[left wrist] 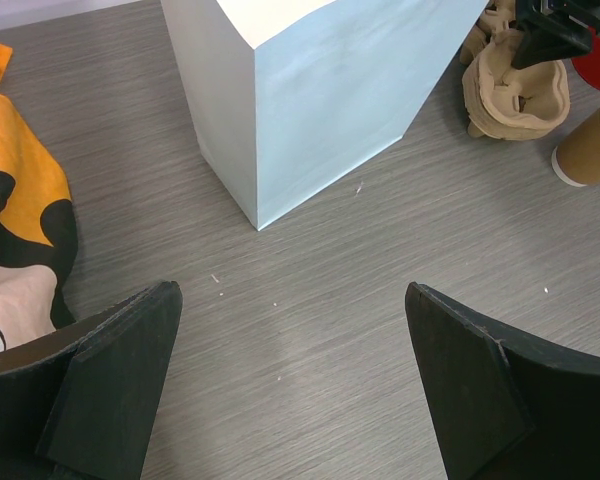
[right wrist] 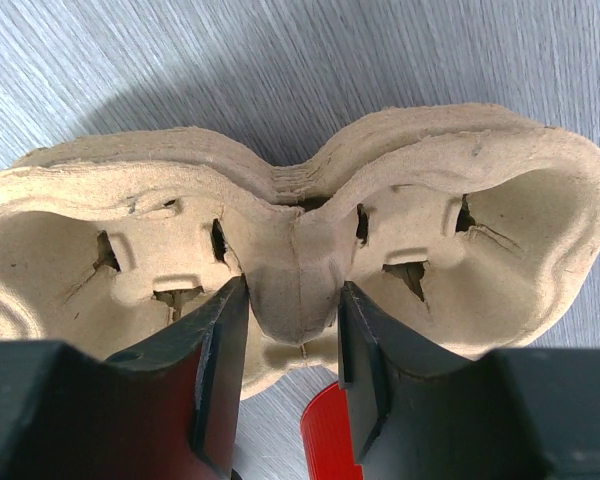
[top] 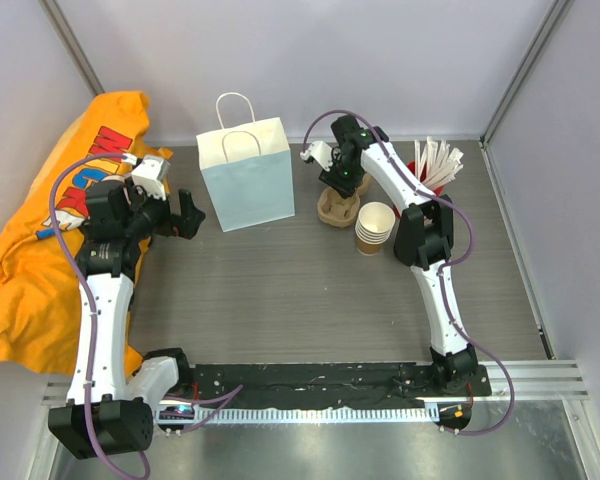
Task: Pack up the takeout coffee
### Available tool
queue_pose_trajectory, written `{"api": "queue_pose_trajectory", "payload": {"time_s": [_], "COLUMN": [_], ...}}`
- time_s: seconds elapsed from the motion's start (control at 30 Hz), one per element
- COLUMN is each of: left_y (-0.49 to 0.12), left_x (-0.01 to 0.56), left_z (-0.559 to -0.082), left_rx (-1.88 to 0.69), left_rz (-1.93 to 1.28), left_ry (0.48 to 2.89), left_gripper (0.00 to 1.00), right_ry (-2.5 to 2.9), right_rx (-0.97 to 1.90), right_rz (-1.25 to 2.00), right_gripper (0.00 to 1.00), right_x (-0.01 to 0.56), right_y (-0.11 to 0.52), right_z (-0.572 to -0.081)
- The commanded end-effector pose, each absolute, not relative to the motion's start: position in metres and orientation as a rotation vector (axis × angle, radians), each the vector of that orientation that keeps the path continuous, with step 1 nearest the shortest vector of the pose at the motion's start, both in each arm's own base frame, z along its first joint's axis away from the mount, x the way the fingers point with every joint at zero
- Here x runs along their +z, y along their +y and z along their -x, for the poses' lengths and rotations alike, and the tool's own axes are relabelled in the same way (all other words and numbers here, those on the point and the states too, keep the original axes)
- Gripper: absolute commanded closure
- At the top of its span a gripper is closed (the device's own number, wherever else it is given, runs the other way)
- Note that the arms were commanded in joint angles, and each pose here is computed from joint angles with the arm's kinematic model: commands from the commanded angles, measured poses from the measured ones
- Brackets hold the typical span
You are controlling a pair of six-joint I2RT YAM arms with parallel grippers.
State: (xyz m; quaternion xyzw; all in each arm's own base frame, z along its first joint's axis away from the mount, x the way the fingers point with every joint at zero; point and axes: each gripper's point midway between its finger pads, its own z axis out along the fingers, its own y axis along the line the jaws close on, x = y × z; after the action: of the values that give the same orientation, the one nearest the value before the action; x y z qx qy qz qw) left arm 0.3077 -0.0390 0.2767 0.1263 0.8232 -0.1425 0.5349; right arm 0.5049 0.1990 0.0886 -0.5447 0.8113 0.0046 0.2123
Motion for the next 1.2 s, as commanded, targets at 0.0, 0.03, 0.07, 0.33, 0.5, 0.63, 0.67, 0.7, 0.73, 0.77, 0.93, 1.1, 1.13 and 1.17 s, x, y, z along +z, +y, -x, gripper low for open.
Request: {"api": "queue_pose_trajectory", "payload": {"time_s": [0.0,0.03,0.07,0.33,0.5,0.63,0.67,0.7,0.73,0.77,0.93,1.1,1.13,1.17], "left_y": [-0.041,-0.040,-0.040,-0.041,-0.041,-0.040,-0.040,-0.040,-0.040,-0.041,-0.040,-0.040,-0.040,-0.040], "left_x": [0.282,0.282,0.282,0.282,0.281,0.281,0.281,0.281,0.281,0.282,0.281,0.281,0.280,0.280], "left_z": [-0.309,-0.309,-0.310,-0.309,-0.309,-0.309,-0.309,-0.308,-0.309,-0.308,-0.308,-0.308,-0.309,-0.308], "left_rx": [-0.357,-0.355,-0.355,-0.361,-0.361,-0.361,-0.360,-0.360,-0.361,-0.363,-0.364,-0.364,-0.365,-0.365], "left_rz": [-0.301,-0.299,-0.300,-0.300,-0.298,-0.297,-0.296,-0.299,-0.298,-0.300,-0.297,-0.297,-0.296,-0.295], "left_ry": [1.935,1.936,1.937,1.936,1.938,1.936,1.938,1.937,1.936,1.936,1.937,1.935,1.936,1.935], "left_gripper": [0.00,0.00,0.00,0.00,0.00,0.00,0.00,0.00,0.00,0.00,0.00,0.00,0.00,0.00], "right_ry": [2.157,2.157,2.156,2.127,2.121,2.125,2.130,2.136,2.136,2.139,2.129,2.095,2.088,2.073], "right_rx": [-0.010,-0.008,-0.007,0.008,0.028,0.037,0.037,0.034,0.033,0.034,0.032,0.027,0.027,0.024], "right_rz": [1.476,1.477,1.475,1.465,1.467,1.468,1.470,1.467,1.467,1.467,1.458,1.430,1.424,1.417], "right_gripper": [0.56,0.56,0.56,0.52,0.52,0.58,0.60,0.62,0.65,0.67,0.70,0.70,0.70,0.70], "right_x": [0.134,0.135,0.135,0.149,0.151,0.149,0.147,0.145,0.145,0.144,0.150,0.169,0.173,0.180], "right_y": [0.202,0.202,0.201,0.203,0.204,0.203,0.202,0.201,0.200,0.200,0.200,0.200,0.201,0.201], "right_z": [-0.512,-0.511,-0.511,-0.510,-0.509,-0.509,-0.509,-0.510,-0.510,-0.510,-0.511,-0.511,-0.511,-0.511]}}
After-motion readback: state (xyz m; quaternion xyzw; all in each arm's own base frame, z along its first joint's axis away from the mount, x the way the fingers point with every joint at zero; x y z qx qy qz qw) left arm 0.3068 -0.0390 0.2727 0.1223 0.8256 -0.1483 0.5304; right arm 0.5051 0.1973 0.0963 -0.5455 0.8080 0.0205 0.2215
